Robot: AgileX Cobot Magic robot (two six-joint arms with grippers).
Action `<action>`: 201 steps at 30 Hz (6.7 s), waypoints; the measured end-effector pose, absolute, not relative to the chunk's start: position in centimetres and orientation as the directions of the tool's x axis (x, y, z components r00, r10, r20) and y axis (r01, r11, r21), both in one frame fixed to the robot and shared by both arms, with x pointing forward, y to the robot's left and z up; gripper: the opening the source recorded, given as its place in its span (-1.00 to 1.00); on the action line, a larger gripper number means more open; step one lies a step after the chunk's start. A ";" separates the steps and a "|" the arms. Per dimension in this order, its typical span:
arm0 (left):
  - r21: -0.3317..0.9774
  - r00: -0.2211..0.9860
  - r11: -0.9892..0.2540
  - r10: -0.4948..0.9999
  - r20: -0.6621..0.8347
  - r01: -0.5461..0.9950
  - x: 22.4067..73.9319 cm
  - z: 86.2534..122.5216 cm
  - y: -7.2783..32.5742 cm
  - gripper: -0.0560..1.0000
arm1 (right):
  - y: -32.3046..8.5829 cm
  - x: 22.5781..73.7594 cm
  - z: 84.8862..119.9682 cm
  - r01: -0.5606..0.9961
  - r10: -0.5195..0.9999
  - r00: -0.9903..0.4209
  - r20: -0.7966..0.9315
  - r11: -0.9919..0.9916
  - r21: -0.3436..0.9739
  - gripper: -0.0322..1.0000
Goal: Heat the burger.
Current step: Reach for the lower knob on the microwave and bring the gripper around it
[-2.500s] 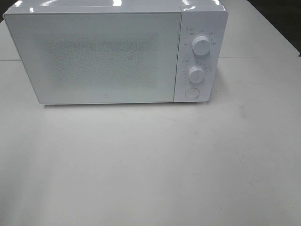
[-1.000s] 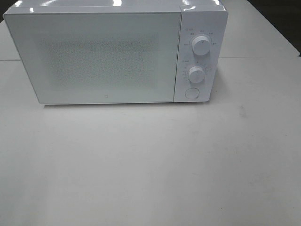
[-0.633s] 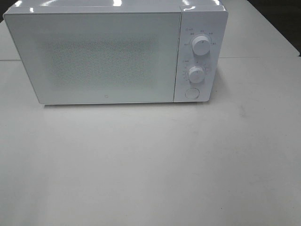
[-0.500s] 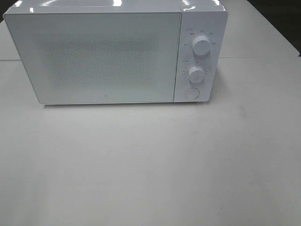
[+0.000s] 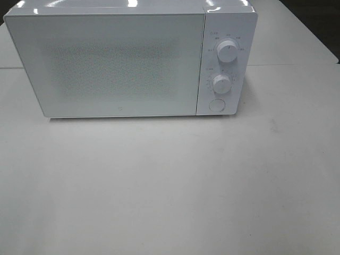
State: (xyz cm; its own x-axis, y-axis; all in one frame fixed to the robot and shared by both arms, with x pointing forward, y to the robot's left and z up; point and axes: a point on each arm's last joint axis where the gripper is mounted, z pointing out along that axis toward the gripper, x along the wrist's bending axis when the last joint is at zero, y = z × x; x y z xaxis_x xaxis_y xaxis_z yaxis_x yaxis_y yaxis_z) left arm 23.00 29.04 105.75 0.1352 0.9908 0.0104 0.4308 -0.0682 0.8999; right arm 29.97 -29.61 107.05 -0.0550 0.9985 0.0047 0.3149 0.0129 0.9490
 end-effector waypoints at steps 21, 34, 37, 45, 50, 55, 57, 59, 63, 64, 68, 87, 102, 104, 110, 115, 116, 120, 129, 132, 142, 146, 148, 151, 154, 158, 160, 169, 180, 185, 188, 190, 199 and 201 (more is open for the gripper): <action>0.900 0.135 -0.068 0.991 0.010 0.431 23.0 105.7 29.0 0.98 | -28.8 36.3 106.3 0.285 0.997 -0.079 0.004 0.018 0.958 0.52; 0.900 0.135 -0.068 0.991 0.010 0.431 23.0 105.7 29.0 0.98 | -28.2 41.0 103.5 0.251 0.995 -0.102 0.009 0.017 0.968 0.52; 0.900 0.135 -0.068 0.991 0.010 0.431 23.0 105.7 29.0 0.98 | -28.1 41.4 102.4 0.230 0.994 -0.108 0.012 0.014 0.973 0.52; 0.900 0.135 -0.068 0.991 0.010 0.431 23.0 105.7 29.0 0.98 | -28.2 42.2 99.8 0.241 0.996 -0.083 0.033 -0.012 0.970 0.52; 0.900 0.135 -0.068 0.991 0.010 0.431 23.0 105.7 29.0 0.98 | -28.6 42.5 98.7 0.253 0.999 -0.028 0.043 -0.035 0.967 0.52; 0.900 0.135 -0.068 0.991 0.010 0.431 23.0 105.7 29.0 0.98 | -28.1 42.4 97.5 0.249 0.999 -0.009 0.036 -0.033 0.968 0.52; 0.900 0.135 -0.068 0.991 0.010 0.431 23.0 105.7 29.0 0.98 | -27.5 42.3 97.2 0.245 1.000 -0.029 0.007 0.001 0.970 0.52; 0.900 0.135 -0.068 0.991 0.010 0.431 23.0 105.7 29.0 0.98 | -26.8 42.2 96.9 0.244 0.999 -0.048 -0.019 0.031 0.969 0.52; 0.900 0.135 -0.068 0.991 0.010 0.431 23.0 105.7 29.0 0.98 | -25.8 42.1 96.5 0.243 0.998 -0.061 -0.032 0.046 0.969 0.52; 0.900 0.135 -0.068 0.991 0.010 0.431 23.0 105.7 29.0 0.98 | -25.1 42.1 96.3 0.236 0.997 -0.060 -0.043 0.056 0.970 0.52; 0.900 0.135 -0.068 0.991 0.010 0.431 23.0 105.7 29.0 0.98 | -24.4 42.1 96.0 0.222 0.998 -0.038 -0.057 0.064 0.973 0.52; 0.900 0.135 -0.068 0.991 0.010 0.431 23.0 105.7 29.0 0.98 | -18.1 45.5 93.5 0.238 0.996 0.013 -0.091 0.085 0.968 0.52; 0.900 0.135 -0.068 0.991 0.010 0.431 23.0 105.7 29.0 0.98 | -15.1 48.6 92.1 0.238 0.999 0.020 -0.044 0.038 0.970 0.52; 0.900 0.135 -0.068 0.991 0.010 0.431 23.0 105.7 29.0 0.98 | -14.7 49.0 91.8 0.239 0.999 0.021 -0.033 0.027 0.971 0.52; 0.900 0.135 -0.068 0.991 0.010 0.431 23.0 105.7 29.0 0.98 | -13.6 50.1 90.6 0.248 0.999 0.000 -0.032 0.031 0.968 0.52; 0.900 0.135 -0.068 0.991 0.010 0.431 23.0 105.7 29.0 0.98 | -13.1 51.3 90.0 0.260 0.999 -0.011 -0.031 0.033 0.965 0.52; 0.900 0.135 -0.068 0.991 0.010 0.431 23.0 105.7 29.0 0.98 | -13.1 51.9 89.8 0.269 0.999 -0.012 -0.032 0.034 0.963 0.52; 0.900 0.135 -0.068 0.991 0.010 0.431 23.0 105.7 29.0 0.98 | -13.4 53.1 89.3 0.279 0.999 0.003 -0.032 0.030 0.960 0.52; 0.900 0.135 -0.068 0.991 0.010 0.431 23.0 105.7 29.0 0.98 | -13.7 54.2 89.5 0.263 1.000 0.017 -0.024 0.018 0.965 0.52; 0.900 0.135 -0.068 0.991 0.010 0.431 23.0 105.7 29.0 0.98 | -13.7 54.8 89.5 0.258 1.000 0.018 -0.021 0.015 0.966 0.52; 0.900 0.135 -0.068 0.991 0.010 0.431 23.0 105.7 29.0 0.98 | -13.6 55.8 88.8 0.266 1.000 0.012 -0.029 0.025 0.964 0.52; 0.900 0.135 -0.068 0.991 0.010 0.431 23.0 105.7 29.0 0.98 | -13.4 56.1 88.3 0.275 0.999 0.010 -0.033 0.029 0.961 0.52; 0.900 0.135 -0.068 0.991 0.010 0.431 23.0 105.7 29.0 0.98 | -13.4 56.1 88.3 0.272 0.999 0.011 -0.034 0.030 0.962 0.52; 0.900 0.135 -0.068 0.991 0.010 0.431 23.0 105.7 29.0 0.98 | -13.5 56.2 88.4 0.263 0.999 0.018 -0.033 0.027 0.964 0.52; 0.900 0.135 -0.068 0.991 0.010 0.431 23.0 105.7 29.0 0.98 | -13.8 56.4 88.4 0.259 0.999 0.031 -0.032 0.023 0.966 0.52; 0.900 0.135 -0.068 0.991 0.010 0.431 23.0 105.7 29.0 0.98 | -14.0 56.5 88.4 0.261 0.999 0.042 -0.029 0.017 0.965 0.52; 0.900 0.135 -0.068 0.991 0.010 0.431 23.0 105.7 29.0 0.98 | -14.0 56.5 88.4 0.261 0.999 0.042 -0.029 0.017 0.965 0.52; 0.900 0.135 -0.068 0.991 0.010 0.431 23.0 105.7 29.0 0.98 | -14.0 56.5 88.4 0.261 0.999 0.044 -0.014 0.002 0.965 0.10; 0.900 0.135 -0.068 0.991 0.010 0.431 23.0 105.7 29.0 0.98 | -14.2 56.5 88.4 0.266 0.997 0.070 0.013 -0.032 0.963 -0.19; 0.900 0.135 -0.068 0.991 0.010 0.431 23.0 105.7 29.0 0.98 | -14.2 56.5 88.4 0.259 0.997 0.078 0.031 -0.050 0.965 -0.19; 0.900 0.135 -0.068 0.991 0.010 0.431 23.0 105.7 29.0 0.98 | -14.1 56.5 88.3 0.243 0.994 0.088 0.061 -0.081 0.967 -0.19; 0.900 0.135 -0.068 0.991 0.010 0.431 23.0 105.7 29.0 0.98 | -14.1 56.5 88.4 0.230 0.991 0.092 0.100 -0.119 0.966 -0.19; 0.900 0.135 -0.068 0.991 0.010 0.431 23.0 105.7 29.0 0.98 | -14.1 56.4 88.1 0.173 0.863 0.151 0.482 -0.503 0.847 -0.18; 0.900 0.135 -0.068 0.991 0.010 0.431 23.0 105.7 29.0 0.98 | -14.1 56.3 88.1 0.168 0.836 0.157 0.526 -0.547 0.820 -0.18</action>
State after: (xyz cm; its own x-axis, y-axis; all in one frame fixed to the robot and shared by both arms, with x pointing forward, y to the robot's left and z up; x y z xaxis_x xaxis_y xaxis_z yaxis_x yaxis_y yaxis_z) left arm 23.00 29.04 105.75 0.1352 0.9908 0.0104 0.4308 -0.0682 0.8999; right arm 56.32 -14.13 88.06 0.1566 0.8359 0.5261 0.1676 -0.5474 0.8199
